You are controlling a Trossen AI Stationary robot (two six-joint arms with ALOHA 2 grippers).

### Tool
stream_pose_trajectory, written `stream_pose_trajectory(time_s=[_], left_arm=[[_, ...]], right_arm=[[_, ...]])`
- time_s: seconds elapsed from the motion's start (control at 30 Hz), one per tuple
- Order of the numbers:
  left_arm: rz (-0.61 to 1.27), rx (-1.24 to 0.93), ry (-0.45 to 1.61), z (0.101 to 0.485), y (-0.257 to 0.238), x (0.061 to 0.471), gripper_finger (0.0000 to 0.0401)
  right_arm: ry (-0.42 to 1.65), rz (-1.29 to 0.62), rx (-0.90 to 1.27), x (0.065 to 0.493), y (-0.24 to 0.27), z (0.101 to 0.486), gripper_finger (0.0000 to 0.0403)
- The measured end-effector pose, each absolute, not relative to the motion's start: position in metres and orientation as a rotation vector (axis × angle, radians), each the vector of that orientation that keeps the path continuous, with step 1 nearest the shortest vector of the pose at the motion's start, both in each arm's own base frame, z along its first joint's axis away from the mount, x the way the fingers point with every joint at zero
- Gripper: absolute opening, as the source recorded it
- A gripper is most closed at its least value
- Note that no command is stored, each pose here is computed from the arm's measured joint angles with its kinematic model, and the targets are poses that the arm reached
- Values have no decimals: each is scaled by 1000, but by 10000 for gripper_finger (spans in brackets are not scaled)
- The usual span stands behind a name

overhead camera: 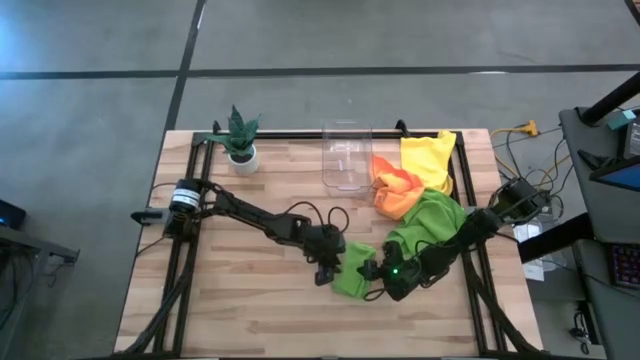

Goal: Fold microfiber towels
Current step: Put the folded top green towel into the transparent bin

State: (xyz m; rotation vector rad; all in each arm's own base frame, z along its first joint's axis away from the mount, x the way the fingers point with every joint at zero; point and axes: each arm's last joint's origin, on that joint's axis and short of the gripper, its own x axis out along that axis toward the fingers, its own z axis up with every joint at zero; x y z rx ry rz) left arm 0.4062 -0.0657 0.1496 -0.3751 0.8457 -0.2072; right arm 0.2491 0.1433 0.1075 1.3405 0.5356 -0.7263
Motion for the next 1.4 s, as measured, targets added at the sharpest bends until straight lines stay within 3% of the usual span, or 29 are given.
stream_pose_trajectory(time_s=[0.5, 1.17, 1.4], left_arm=[[-197, -394, 821, 155, -67, 414, 118], [-230, -518, 878, 132, -73, 424, 118], [-230, -518, 876, 133, -73, 425, 118]], right_arm=[[561, -700, 1338, 250, 144, 108, 274], [659, -611, 1265, 251, 148, 108, 261], [681, -600, 1232, 250, 148, 108, 198]])
